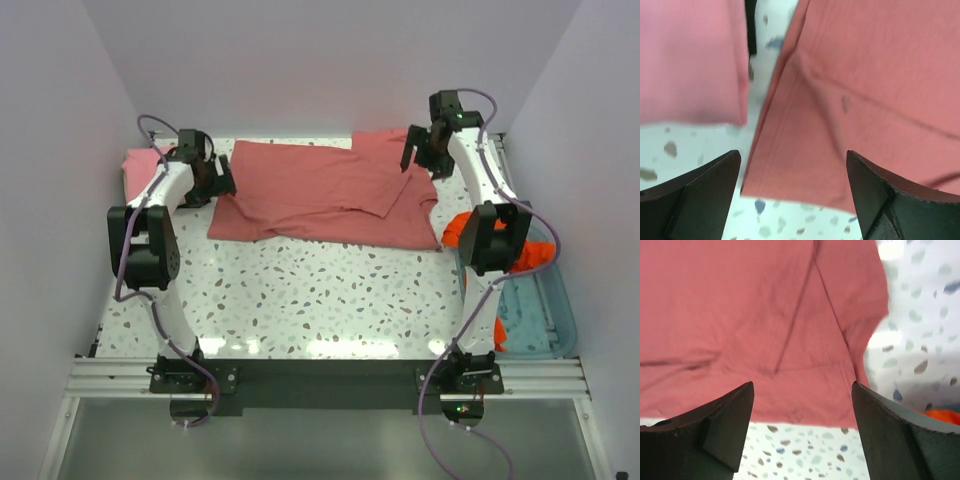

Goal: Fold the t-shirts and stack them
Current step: Fold the tshirt

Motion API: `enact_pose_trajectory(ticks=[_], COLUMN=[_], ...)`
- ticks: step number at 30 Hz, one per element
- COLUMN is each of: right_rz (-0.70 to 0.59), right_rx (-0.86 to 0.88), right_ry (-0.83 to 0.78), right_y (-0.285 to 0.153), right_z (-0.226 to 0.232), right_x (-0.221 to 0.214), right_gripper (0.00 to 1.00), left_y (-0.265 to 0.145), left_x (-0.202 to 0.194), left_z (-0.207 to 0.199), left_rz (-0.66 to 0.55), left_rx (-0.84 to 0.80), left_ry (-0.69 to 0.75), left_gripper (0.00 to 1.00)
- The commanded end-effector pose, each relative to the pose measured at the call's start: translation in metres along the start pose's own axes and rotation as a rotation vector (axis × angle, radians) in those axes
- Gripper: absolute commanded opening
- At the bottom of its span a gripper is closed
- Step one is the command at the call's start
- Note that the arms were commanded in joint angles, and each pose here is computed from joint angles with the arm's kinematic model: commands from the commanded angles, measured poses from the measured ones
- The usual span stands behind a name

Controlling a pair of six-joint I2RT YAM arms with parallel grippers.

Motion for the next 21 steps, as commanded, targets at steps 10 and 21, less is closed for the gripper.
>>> enact_pose_trajectory(ticks=[10, 21], right_rz=[0.094, 0.147], right_rx=[-0.019, -0.065], right_ry=[-0.046, -0.054], right_y=[-0.029, 0.014], right_z=[-0.037, -0.044], right_x=[-0.085, -0.097], right_gripper=[0.74, 0.66], left_y=[-0.035, -0.009], left_x=[-0.052, -0.054], left_z=[0.028, 0.030], left_rz=[-0.044, -0.036], left_rx=[0.056, 0.065], left_ry=[0.044, 0.047], left_gripper=[0.80, 0.68])
Point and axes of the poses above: each gripper's point midway between its finger pads, its own y axis out along the fingers, its own z axis along the line the jaws close on, x = y × z, the point moved 6 cm from there along -y, back along the fingers, and after that the axes turned 2 degrees about y, right-handed, at the moved point
